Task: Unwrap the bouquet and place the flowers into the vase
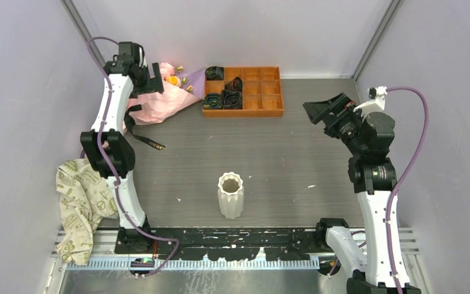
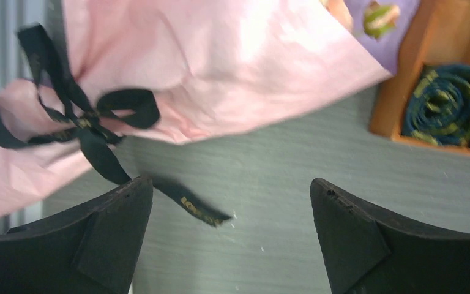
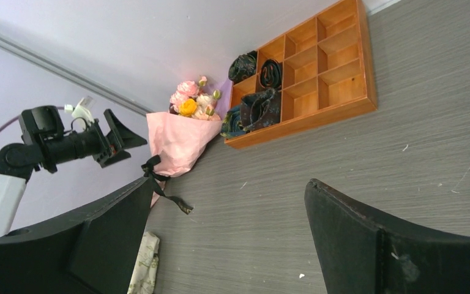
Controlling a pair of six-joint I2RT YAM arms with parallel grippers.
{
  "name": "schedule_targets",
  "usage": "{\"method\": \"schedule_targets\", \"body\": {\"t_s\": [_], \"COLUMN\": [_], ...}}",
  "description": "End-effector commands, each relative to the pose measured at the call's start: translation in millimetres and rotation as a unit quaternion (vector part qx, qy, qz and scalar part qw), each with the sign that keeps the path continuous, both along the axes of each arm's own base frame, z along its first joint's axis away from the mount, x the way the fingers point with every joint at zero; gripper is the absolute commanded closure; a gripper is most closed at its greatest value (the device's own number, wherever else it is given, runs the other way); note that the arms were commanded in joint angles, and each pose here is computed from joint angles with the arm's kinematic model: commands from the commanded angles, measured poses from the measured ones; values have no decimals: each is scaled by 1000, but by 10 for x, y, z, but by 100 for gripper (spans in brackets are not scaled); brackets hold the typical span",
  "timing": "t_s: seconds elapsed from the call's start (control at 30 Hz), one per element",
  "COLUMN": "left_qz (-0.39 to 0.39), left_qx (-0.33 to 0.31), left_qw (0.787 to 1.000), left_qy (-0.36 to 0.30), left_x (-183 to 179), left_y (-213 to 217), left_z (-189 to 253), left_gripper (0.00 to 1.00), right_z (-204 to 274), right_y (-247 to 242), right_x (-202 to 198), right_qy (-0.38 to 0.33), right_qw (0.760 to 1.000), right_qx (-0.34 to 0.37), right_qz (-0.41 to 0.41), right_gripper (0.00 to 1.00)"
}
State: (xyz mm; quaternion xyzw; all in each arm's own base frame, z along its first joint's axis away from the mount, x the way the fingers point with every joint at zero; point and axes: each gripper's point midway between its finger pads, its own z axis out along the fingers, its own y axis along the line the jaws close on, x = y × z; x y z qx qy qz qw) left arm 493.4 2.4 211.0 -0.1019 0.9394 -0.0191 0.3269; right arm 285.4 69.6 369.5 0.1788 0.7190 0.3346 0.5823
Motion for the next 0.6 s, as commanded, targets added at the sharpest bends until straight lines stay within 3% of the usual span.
{"method": "schedule_targets", "body": {"t_s": [0.0,0.23,0.37,0.57], "left_qz": [35,80,113,164], "left_qx": [92,163,156,143], "left_qw": [995,983,980,975], "left_qy": [-26,21,55,49], "left_x": [290,529,495,473], "left_y": [369,839,1064,1327], "left_z": [77,-356,-676,-955], "left_gripper": [0,0,0,0], "right_z": [101,71,31,-73], "right_y": [60,83,112,179], "right_x": [13,29,67,74], "right_qy": [-25,-17,-10,2], "right_qw": [999,999,999,999], "right_qx": [-14,-12,-5,5], "right_qz": [19,25,33,53], "right_gripper": [0,1,1,0]}}
